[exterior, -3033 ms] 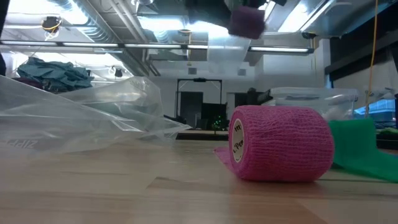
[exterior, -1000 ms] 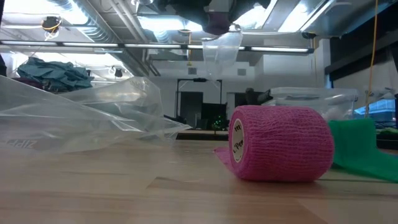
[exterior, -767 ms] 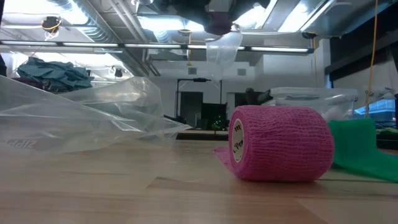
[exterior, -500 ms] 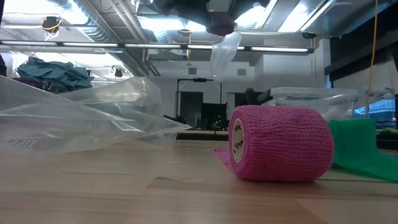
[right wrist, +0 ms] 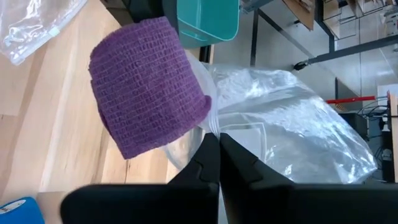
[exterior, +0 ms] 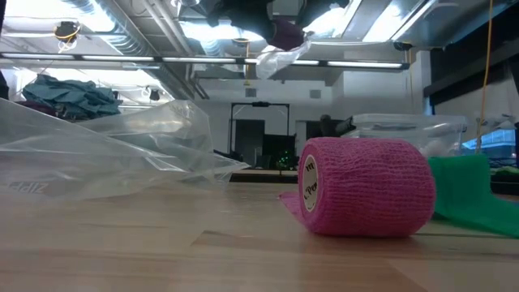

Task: Roll bandage
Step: Put the rolled purple bandage into the transparent zip bag

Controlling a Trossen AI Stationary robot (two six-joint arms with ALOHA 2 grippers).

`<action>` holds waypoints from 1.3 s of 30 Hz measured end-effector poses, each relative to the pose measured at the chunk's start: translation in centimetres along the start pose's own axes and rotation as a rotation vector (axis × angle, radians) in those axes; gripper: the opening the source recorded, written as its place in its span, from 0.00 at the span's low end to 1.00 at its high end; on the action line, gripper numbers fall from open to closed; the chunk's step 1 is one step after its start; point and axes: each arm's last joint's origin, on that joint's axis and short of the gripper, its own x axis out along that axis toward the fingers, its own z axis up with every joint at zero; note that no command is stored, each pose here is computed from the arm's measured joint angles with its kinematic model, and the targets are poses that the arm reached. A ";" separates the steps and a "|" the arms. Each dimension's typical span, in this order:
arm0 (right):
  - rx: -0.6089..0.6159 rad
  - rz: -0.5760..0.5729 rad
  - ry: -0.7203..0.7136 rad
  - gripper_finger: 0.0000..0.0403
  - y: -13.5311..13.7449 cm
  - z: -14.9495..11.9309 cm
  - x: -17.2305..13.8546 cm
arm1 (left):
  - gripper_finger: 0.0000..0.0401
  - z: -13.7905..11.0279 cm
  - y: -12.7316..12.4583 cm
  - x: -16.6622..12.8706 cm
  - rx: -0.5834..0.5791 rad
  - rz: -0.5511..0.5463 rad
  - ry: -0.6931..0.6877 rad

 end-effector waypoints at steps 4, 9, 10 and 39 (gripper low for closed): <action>-0.014 0.011 -0.010 0.00 0.0 0.0 0.0 | 0.00 0.1 0.0 0.0 0.050 -0.001 -0.008; -0.083 0.018 -0.040 0.00 -0.2 0.2 -0.4 | 0.00 0.5 -0.1 0.0 0.141 -0.006 -0.042; -0.099 0.023 -0.055 0.00 -0.3 0.3 -0.6 | 0.00 0.6 -0.1 -0.1 0.150 -0.007 -0.046; -0.060 0.135 -0.217 0.00 -1.2 1.0 -2.8 | 0.00 2.7 2.4 -3.4 0.081 0.220 -0.145</action>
